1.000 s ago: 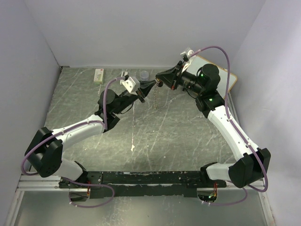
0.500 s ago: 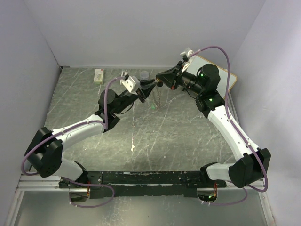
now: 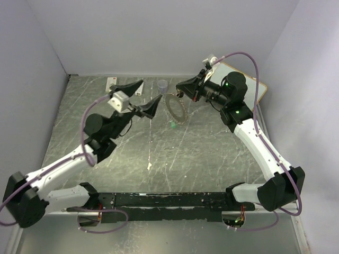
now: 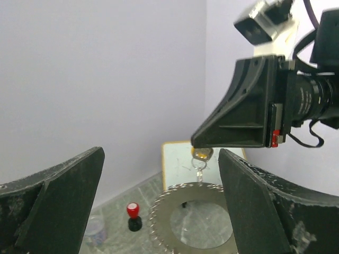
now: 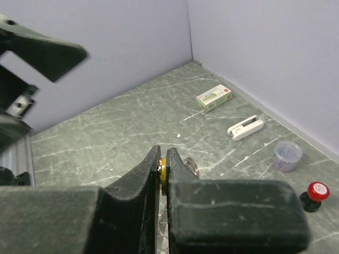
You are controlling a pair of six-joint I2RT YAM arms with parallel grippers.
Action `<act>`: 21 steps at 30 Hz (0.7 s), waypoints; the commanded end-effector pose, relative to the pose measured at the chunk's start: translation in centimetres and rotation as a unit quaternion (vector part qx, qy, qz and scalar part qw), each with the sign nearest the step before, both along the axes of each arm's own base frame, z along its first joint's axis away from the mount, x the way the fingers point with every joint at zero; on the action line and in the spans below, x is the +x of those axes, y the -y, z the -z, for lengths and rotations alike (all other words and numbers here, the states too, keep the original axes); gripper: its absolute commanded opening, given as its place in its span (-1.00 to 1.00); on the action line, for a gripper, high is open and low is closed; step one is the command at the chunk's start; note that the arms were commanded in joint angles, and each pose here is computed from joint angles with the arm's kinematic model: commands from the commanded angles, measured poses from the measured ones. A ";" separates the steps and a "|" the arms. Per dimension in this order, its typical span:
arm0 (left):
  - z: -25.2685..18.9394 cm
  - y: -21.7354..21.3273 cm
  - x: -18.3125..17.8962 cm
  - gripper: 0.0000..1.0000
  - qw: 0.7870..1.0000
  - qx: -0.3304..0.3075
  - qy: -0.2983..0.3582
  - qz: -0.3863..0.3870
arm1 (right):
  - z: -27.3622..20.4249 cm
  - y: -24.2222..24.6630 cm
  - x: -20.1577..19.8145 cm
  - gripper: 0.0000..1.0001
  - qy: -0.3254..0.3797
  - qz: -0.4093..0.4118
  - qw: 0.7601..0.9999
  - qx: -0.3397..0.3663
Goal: Put the keys on the keyring
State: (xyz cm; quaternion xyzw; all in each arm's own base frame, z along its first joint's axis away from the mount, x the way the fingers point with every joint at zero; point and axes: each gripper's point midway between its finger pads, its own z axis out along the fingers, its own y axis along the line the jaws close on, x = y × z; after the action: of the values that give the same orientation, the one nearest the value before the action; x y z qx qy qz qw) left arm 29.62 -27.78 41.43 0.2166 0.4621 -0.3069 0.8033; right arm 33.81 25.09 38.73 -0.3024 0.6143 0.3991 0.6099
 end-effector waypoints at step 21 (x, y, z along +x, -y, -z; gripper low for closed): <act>11.0 -3.3 3.3 1.00 0.962 0.044 -0.245 -0.113 | -4.0 5.2 2.3 -1.00 0.035 0.179 0.983 -0.035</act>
State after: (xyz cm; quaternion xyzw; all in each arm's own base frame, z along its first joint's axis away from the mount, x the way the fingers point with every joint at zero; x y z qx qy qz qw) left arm 32.63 -23.81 28.29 0.1395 0.6887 -0.2042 0.6815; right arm 36.63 21.04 40.06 -0.2367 0.6644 0.2734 0.6541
